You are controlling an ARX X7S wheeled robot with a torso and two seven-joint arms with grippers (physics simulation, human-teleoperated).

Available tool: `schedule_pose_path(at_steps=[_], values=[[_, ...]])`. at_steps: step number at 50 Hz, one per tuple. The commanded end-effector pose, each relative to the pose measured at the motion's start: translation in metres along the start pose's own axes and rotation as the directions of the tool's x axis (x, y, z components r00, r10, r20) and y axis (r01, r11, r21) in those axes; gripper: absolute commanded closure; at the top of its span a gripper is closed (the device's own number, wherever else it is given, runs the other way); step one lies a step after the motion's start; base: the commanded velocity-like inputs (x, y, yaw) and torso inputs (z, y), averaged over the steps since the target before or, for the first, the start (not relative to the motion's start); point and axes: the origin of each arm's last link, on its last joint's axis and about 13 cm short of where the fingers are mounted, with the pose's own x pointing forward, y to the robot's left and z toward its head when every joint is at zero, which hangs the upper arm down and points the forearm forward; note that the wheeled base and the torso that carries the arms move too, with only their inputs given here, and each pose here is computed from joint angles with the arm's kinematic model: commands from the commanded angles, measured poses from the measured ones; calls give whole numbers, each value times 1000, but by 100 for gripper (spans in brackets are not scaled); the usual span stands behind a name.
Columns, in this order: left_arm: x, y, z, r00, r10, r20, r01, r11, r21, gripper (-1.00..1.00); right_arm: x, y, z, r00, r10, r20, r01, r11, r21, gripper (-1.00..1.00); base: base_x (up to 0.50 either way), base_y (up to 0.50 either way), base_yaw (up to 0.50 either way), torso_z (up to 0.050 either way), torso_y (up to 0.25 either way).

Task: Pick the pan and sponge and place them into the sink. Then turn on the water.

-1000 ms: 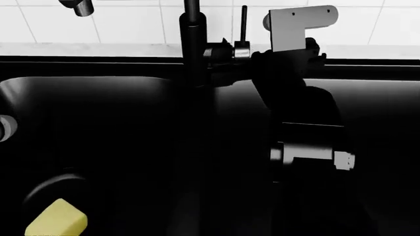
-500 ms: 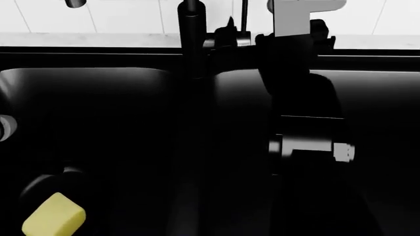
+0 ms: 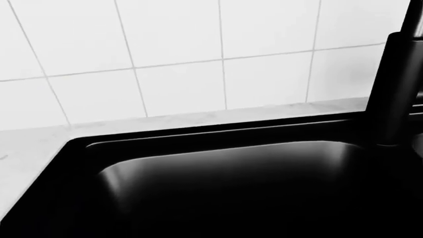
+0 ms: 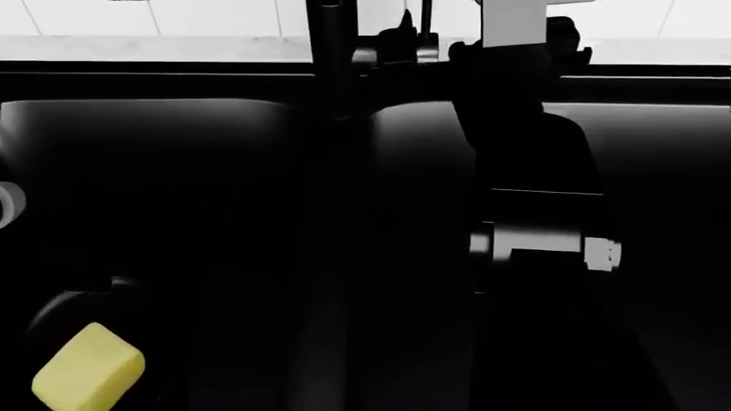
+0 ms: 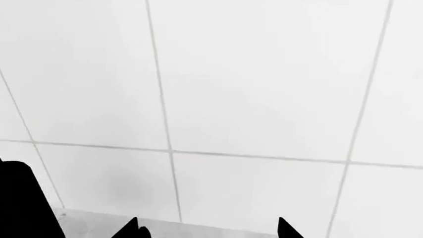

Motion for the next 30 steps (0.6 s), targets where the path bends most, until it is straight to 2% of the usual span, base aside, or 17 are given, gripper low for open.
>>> schedule_pose_path(at_steps=[1,2,3,15,30], values=[[0,0,2,1000,4,6,-4,1000,-8,-100,1,1,2,1000,1,1,-1,1000,2,-100,0,0,0,5,-82],[1,0,4,999,32,6,-32,997,-73,-100,1,1,2,1000,1,1,-1,1000,1,-100,0,0,0,0,0],[1,1,4,1000,26,8,-25,999,-46,-100,1,1,2,1000,0,1,0,1000,0,-100,0,0,0,0,0],[-3,6,4,1000,19,5,-19,999,-41,-100,-1,-5,2,999,-37,21,37,999,1,-100,0,0,0,0,0],[-5,8,4,1000,22,2,-22,999,-33,-100,-6,-20,-4,995,-96,0,96,994,56,-100,0,0,0,0,0]])
